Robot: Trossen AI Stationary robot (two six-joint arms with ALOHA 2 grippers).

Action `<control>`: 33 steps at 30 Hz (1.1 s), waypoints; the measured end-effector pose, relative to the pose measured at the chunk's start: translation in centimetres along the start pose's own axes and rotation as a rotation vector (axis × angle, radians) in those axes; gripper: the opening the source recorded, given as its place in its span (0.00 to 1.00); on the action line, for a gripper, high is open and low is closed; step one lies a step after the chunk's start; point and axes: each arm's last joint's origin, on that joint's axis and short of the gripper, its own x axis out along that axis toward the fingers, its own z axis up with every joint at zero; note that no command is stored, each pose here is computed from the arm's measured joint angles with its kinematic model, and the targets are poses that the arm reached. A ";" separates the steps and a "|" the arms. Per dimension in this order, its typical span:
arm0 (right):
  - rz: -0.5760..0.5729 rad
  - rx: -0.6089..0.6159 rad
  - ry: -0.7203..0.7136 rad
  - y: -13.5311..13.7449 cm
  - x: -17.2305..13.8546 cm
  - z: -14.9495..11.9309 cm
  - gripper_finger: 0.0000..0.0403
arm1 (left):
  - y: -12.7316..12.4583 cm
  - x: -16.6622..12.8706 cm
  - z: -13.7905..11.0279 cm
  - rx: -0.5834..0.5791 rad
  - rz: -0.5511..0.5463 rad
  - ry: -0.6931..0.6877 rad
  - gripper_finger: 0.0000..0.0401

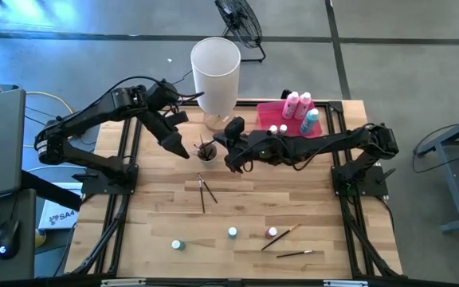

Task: Pick & Place Paint Supplies
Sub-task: Put the silver eyeshadow brush into the white cup

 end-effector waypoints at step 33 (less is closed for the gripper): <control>0.170 0.985 -0.331 -2.9 -2.7 0.8 0.02 | -3.4 -11.1 -9.5 0.587 0.423 -0.848 0.28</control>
